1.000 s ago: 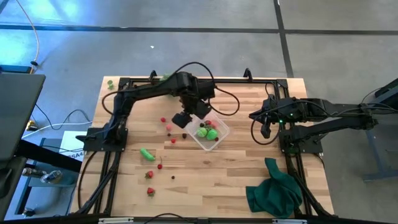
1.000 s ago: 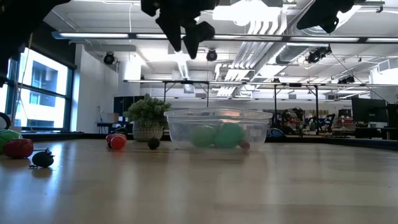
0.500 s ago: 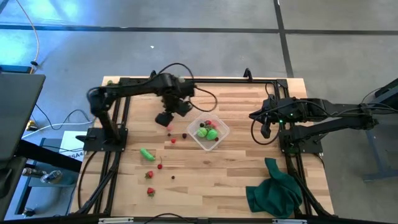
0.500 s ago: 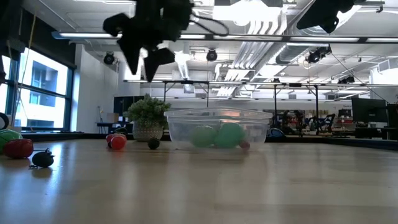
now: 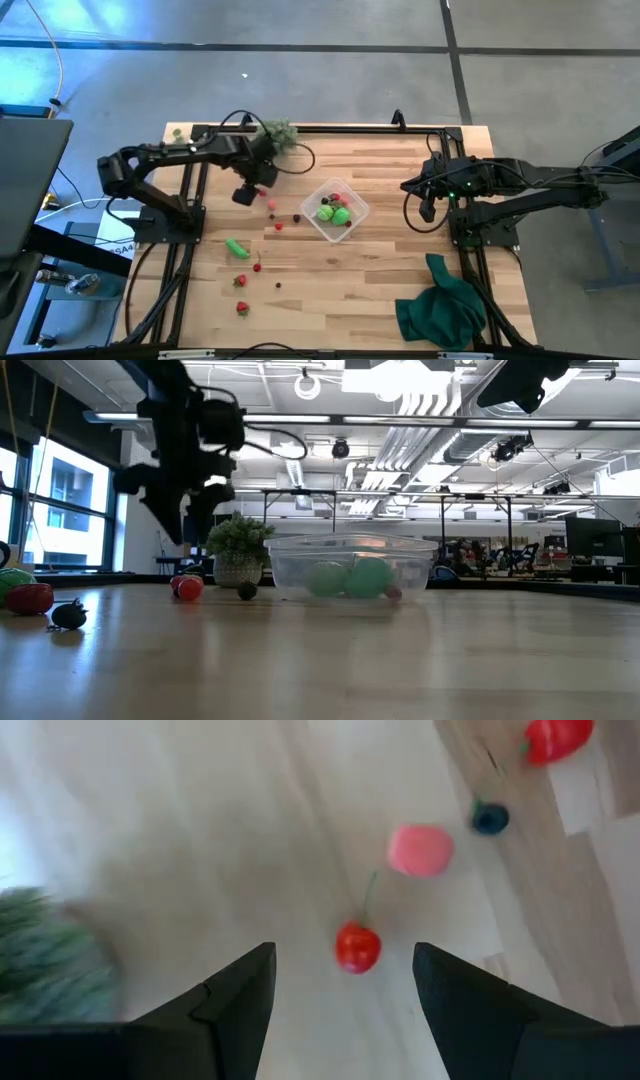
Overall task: Pick and placing Produce into tupperware
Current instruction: Put the red cherry into the transparent bin
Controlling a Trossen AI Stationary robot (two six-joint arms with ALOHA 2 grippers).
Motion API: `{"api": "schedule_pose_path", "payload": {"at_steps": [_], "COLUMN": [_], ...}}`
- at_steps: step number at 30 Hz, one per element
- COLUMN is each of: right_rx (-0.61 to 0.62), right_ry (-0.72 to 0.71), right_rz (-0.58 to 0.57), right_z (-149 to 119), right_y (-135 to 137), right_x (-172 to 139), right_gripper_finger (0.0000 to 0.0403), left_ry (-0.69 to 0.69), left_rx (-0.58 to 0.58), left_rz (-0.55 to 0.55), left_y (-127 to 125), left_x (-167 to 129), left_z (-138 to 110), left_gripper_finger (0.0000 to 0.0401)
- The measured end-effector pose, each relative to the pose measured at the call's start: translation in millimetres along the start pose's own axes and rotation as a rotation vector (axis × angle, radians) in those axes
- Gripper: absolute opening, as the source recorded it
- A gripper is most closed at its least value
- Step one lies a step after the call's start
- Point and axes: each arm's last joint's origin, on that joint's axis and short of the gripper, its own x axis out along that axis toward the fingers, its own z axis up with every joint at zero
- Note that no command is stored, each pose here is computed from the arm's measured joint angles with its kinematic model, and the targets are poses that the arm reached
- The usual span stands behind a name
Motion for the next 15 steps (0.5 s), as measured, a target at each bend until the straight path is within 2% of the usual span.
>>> {"api": "schedule_pose_path", "payload": {"at_steps": [6,15], "right_rx": [0.000,0.000], "right_ry": [0.000,0.000], "right_rz": [0.000,0.000], "right_z": [0,0], "right_y": [0,0], "right_x": [0,0], "right_gripper_finger": [0.0025,0.0025], "left_ry": [-0.003,-0.010], "left_rx": [0.062,0.084], "left_rz": [-0.009,0.018], "left_y": [-12,-11], "left_x": [28,37], "left_z": [-12,-13], "left_gripper_finger": [0.0227,0.0227]}}
